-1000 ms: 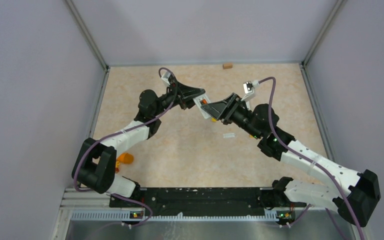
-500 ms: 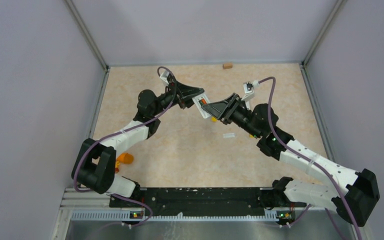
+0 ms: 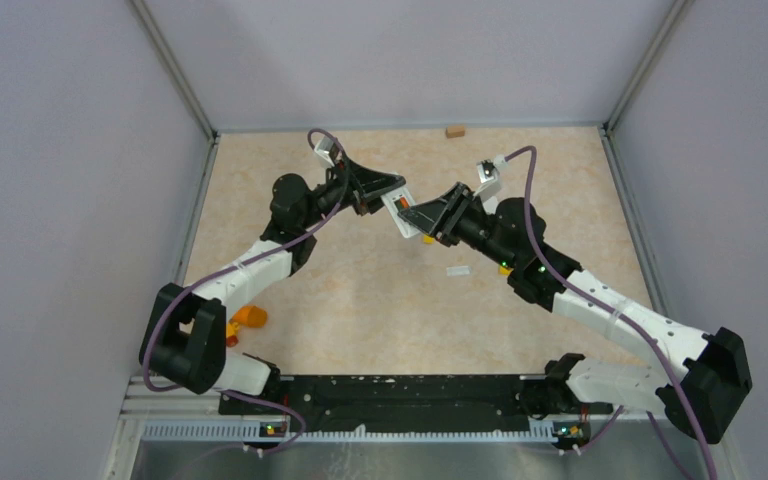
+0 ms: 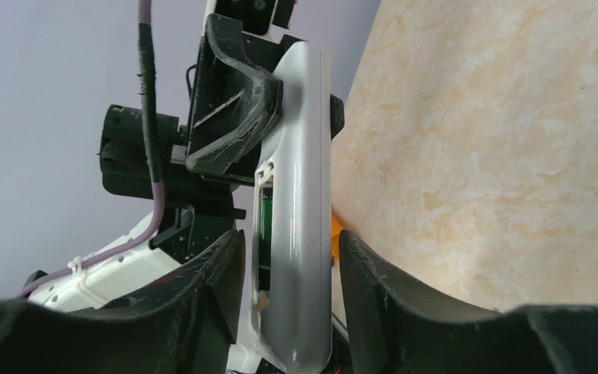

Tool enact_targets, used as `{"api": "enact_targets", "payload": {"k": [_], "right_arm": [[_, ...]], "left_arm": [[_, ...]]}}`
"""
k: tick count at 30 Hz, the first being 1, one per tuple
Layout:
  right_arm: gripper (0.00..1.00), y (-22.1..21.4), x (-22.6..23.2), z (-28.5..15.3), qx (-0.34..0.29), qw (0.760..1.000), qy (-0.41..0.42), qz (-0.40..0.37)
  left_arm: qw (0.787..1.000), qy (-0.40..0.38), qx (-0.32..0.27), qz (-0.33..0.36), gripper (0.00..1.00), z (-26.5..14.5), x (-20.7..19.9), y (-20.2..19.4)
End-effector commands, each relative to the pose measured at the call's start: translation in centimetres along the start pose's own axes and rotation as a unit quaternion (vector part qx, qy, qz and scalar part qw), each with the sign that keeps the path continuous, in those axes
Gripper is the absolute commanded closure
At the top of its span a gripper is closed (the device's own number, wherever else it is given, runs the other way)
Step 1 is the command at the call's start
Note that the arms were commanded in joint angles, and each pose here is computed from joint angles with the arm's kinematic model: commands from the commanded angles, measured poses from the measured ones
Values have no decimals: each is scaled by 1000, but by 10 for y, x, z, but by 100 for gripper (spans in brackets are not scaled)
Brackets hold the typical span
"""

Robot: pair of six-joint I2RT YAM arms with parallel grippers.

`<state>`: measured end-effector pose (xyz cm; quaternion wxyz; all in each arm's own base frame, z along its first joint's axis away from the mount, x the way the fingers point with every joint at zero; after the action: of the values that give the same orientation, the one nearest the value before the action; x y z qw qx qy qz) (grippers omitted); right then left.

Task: Load the batteries into the remote control
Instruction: Load the battery into the remote control.

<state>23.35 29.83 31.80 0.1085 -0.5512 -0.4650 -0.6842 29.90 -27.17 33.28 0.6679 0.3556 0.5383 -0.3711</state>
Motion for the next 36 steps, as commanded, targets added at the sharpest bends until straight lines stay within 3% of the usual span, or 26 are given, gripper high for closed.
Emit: {"api": "enact_targets", "payload": {"k": [1,6,10,16,22,31,36], "right_arm": [[44,7,15,-1,4,999,22,-25],[26,18,32,-18,-33,996,76,-42],[25,22,34,-22,-37,994,88,-49],[32,10,24,-16,-2,993,85,-76],[48,2,19,-10,26,990,83,-113],[49,-14,3,5,81,983,69,-153],[76,-14,-13,9,79,986,27,-148]], "left_arm": [[996,-24,22,83,100,-2,-29,-14],[991,-15,26,128,100,-10,-26,-10],[987,-18,38,155,100,-13,-28,-12],[982,-31,62,178,100,-15,-36,-19],[979,-38,76,186,100,-18,-42,-24],[978,-41,77,190,100,-18,-45,-25],[977,-40,78,195,100,-20,-46,-25]]}}
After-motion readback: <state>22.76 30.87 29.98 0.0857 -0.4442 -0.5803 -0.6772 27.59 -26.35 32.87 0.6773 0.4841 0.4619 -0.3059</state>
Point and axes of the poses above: each gripper's point midway between its finger pads, its own z axis out along the fingers, its own x axis along the line the jaws close on, y = z × x, the point moved 2 cm from there along -z, back along the fingers, and after that the axes turned 1 degree about -z, right-handed, at the moved point
